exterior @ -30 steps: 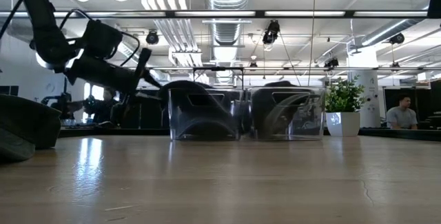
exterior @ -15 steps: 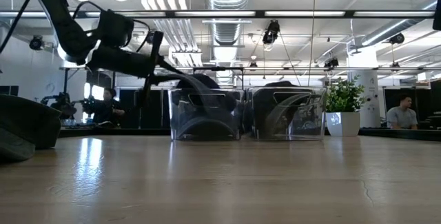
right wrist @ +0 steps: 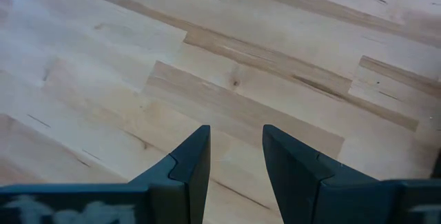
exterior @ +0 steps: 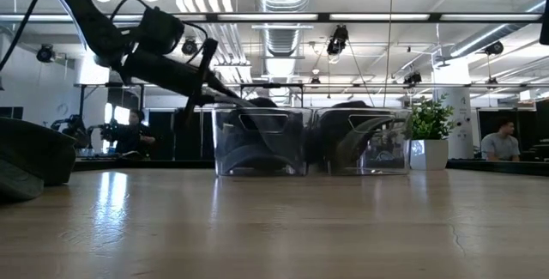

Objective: Pick & Place hat
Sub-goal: Put the blue cap into the left transparent bin

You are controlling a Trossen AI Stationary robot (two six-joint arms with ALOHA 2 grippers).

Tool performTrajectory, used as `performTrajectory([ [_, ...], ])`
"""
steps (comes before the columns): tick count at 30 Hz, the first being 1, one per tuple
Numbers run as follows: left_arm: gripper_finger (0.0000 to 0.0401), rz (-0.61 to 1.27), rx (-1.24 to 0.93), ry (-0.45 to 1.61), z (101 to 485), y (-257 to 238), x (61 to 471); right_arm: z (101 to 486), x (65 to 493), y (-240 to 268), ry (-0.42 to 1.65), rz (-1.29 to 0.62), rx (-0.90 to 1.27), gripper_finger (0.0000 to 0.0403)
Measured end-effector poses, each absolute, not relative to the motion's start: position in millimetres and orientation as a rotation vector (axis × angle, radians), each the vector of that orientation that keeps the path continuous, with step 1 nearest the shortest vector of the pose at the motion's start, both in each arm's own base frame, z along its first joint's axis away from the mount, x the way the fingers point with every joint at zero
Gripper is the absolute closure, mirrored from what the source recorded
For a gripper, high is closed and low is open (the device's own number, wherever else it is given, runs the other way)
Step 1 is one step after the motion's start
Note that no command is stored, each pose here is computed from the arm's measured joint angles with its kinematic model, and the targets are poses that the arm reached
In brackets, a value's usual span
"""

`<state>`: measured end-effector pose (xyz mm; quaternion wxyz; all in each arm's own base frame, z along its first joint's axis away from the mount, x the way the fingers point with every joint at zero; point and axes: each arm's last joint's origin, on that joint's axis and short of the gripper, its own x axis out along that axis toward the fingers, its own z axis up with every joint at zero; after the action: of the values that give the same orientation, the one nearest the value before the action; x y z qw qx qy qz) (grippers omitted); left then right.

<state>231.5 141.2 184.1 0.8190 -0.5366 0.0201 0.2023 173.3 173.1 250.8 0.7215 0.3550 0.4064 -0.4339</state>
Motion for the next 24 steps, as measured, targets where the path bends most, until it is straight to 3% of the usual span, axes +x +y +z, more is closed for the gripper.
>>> performTrajectory([
  [5, 0.0385, 0.503, -1.121, 0.181, 176, 140, 232, 251, 173, 173, 0.883, -0.975, 0.808, 0.0273],
  [20, 0.0371, 0.487, -1.072, 0.232, 178, 129, 237, 252, 173, 172, 0.875, -0.979, 0.827, 0.0273],
  [24, 0.0347, 0.545, -1.05, 0.295, 182, 124, 237, 252, 173, 172, 0.875, -0.979, 0.826, 0.0273],
])
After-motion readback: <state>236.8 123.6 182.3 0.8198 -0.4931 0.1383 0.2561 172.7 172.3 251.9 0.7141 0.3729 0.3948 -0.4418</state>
